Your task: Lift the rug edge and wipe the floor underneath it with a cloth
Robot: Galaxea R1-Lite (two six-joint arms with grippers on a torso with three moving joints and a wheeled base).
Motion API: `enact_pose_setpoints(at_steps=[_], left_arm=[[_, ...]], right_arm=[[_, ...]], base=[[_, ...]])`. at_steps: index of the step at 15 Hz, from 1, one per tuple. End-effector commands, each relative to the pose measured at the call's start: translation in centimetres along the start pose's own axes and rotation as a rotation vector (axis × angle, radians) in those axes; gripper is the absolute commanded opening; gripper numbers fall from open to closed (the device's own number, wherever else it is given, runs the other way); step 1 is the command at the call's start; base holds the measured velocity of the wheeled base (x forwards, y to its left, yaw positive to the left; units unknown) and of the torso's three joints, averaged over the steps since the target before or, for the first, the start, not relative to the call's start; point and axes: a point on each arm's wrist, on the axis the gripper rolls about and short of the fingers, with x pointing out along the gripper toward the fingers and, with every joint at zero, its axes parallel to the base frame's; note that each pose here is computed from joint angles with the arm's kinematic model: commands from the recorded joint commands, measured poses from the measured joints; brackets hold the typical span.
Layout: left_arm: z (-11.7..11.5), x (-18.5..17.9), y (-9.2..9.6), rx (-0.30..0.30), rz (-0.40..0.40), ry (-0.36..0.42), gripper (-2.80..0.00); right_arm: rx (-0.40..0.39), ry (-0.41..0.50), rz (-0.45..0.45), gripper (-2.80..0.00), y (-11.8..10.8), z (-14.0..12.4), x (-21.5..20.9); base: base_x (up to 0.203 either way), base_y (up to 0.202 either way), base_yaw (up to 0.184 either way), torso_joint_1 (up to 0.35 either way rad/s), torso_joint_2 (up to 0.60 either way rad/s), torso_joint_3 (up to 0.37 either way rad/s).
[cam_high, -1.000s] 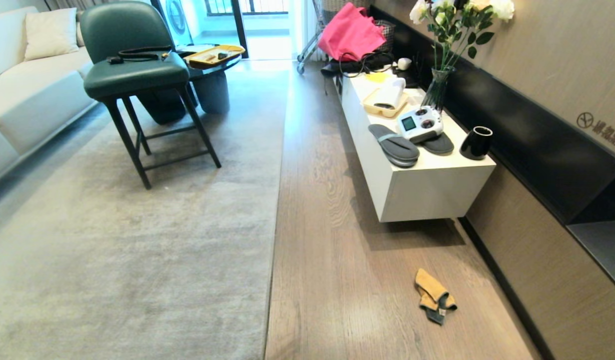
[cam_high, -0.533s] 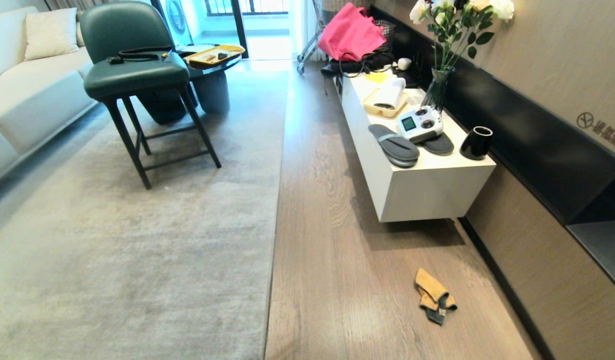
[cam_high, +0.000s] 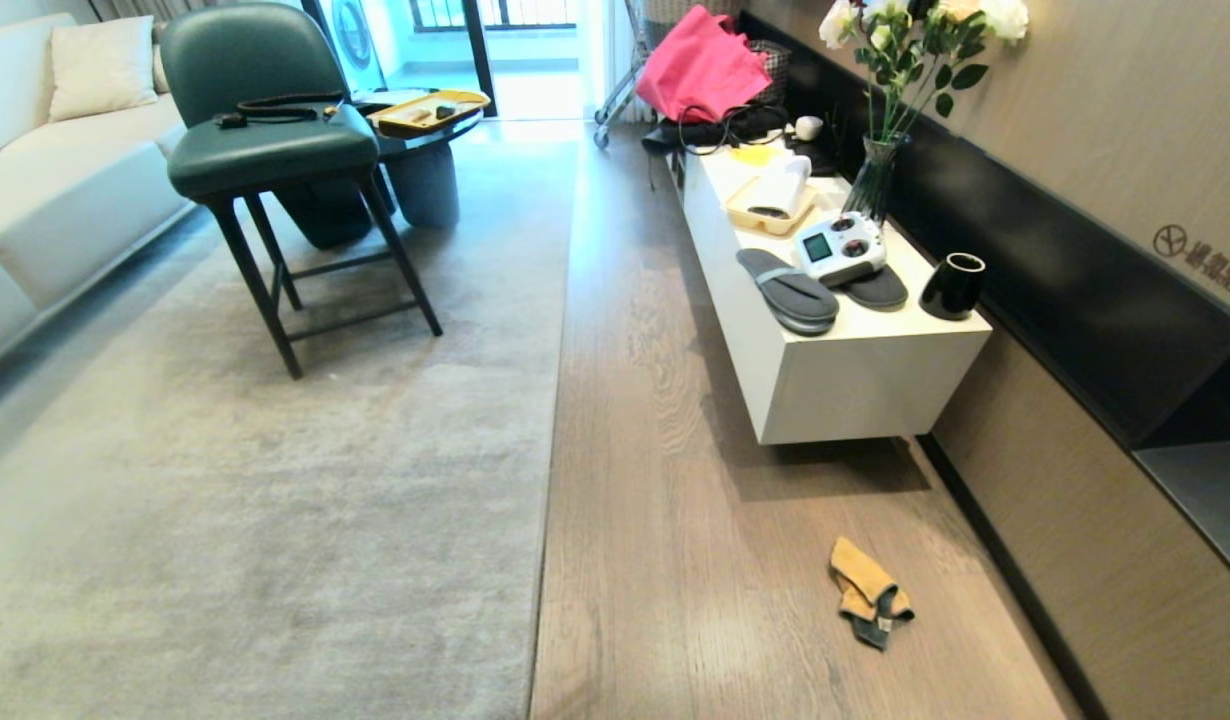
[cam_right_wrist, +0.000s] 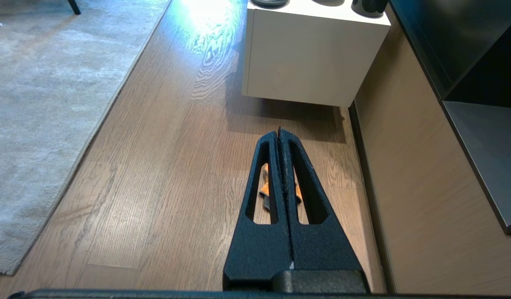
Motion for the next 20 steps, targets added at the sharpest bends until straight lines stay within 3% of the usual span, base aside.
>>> enact_pose_setpoints(at_steps=[1, 14, 20], left_arm=[[0.00, 0.00, 0.00, 0.000, 0.000, 0.000, -2.80], [0.00, 0.00, 0.00, 0.000, 0.000, 0.000, -2.80], [0.00, 0.00, 0.00, 0.000, 0.000, 0.000, -2.80]], right_arm=[[0.000, 0.001, 0.002, -2.80, 0.00, 0.00, 0.01], [-0.002, 0.001, 0.002, -2.80, 0.00, 0.00, 0.01], [-0.002, 0.001, 0.002, -2.80, 0.00, 0.00, 0.01]], base=[[0.000, 0.000, 0.000, 0.000, 0.00, 0.000], [0.000, 0.000, 0.000, -0.001, -0.01, -0.010], [0.000, 0.000, 0.000, -0.036, -0.35, -0.389]])
